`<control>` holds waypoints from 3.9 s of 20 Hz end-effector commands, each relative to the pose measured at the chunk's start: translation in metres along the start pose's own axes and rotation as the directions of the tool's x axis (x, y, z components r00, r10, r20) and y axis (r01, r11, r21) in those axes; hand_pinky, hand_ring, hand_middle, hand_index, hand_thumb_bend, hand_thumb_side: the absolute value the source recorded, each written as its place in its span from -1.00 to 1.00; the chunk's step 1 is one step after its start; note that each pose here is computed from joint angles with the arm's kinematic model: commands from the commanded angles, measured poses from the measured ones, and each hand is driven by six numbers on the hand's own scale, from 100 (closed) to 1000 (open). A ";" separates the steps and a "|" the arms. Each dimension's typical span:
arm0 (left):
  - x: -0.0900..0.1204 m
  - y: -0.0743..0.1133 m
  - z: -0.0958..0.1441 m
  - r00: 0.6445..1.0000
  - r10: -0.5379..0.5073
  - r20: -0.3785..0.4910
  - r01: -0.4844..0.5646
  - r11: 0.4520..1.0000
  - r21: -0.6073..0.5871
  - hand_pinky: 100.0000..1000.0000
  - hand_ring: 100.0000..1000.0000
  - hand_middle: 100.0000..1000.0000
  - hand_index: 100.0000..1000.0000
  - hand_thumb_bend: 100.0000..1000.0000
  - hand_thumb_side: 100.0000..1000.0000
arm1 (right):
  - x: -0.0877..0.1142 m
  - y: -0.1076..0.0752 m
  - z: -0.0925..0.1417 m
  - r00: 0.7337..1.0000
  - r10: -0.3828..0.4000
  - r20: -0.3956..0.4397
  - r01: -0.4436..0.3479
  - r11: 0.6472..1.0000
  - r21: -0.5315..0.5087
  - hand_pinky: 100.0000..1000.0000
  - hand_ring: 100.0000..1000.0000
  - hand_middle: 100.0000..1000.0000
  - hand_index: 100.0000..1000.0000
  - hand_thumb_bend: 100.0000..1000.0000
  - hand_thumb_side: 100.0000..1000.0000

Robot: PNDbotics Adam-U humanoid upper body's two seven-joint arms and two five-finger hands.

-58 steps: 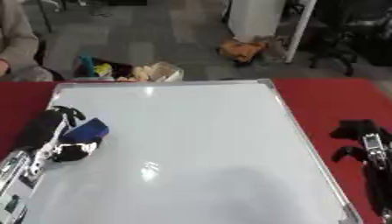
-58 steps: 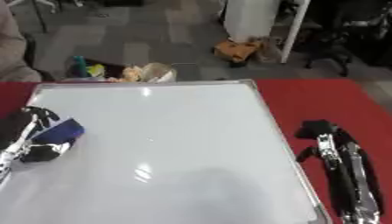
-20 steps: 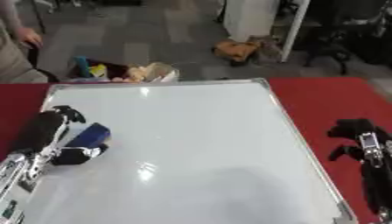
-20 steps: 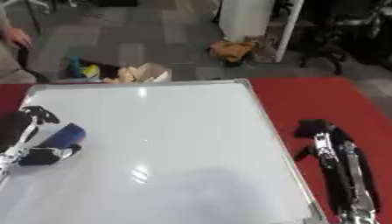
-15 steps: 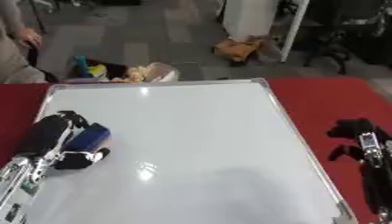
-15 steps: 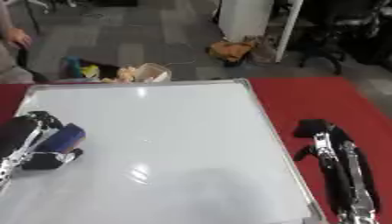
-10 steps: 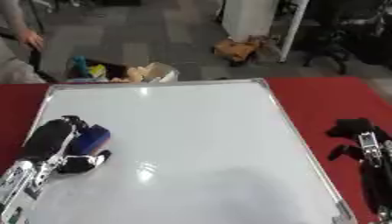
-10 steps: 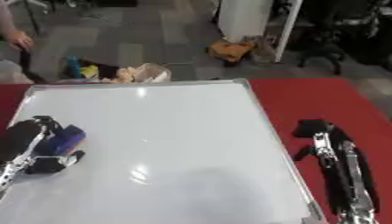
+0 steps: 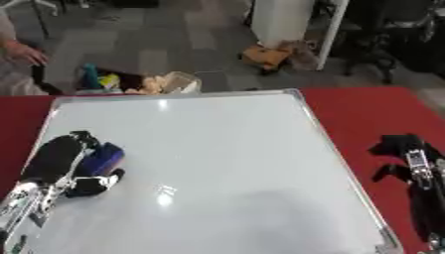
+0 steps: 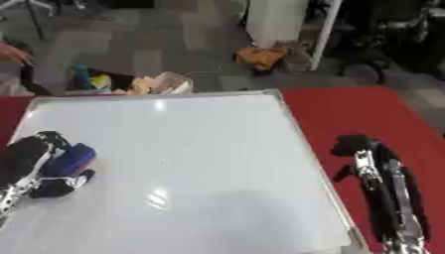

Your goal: Wipe the whiteboard clean with a brush.

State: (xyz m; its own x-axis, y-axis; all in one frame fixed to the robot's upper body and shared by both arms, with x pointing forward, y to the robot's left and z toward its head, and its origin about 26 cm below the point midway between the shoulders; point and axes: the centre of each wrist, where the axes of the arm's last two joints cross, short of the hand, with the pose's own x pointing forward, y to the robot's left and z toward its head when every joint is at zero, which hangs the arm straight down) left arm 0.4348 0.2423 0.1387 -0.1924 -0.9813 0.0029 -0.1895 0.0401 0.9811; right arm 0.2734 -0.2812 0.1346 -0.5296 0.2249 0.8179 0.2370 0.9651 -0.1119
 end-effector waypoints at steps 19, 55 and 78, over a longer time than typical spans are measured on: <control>-0.005 -0.006 0.003 0.998 -0.041 -0.038 0.040 0.998 -0.040 -0.32 -0.06 -0.02 0.55 0.25 -0.12 | 0.007 -0.004 -0.004 0.999 0.012 0.035 -0.012 1.000 -0.004 -0.44 0.21 0.02 0.28 -1.00 0.54; -0.082 -0.008 0.008 0.907 -0.205 -0.368 0.211 0.977 -0.024 -0.22 -0.20 -0.15 0.39 0.08 -0.20 | 0.007 -0.004 -0.003 0.999 0.021 0.025 -0.021 1.000 -0.003 -0.44 0.21 0.02 0.28 -1.00 0.54; -0.025 -0.016 -0.024 0.954 -0.197 -0.224 0.202 0.979 -0.005 -0.19 -0.17 -0.13 0.38 0.07 -0.18 | 0.007 -0.003 -0.003 1.000 0.015 0.026 -0.015 1.000 0.005 -0.44 0.21 0.02 0.28 -1.00 0.54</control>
State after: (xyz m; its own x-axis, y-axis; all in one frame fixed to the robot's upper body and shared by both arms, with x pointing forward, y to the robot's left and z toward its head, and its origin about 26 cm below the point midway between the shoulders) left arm 0.4649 0.2699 0.1355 0.0984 -0.9867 -0.1291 -0.2449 -0.1497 0.9579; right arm 0.2727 -0.2810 0.1330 -0.5205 0.2301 0.8223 0.2399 0.9636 -0.1178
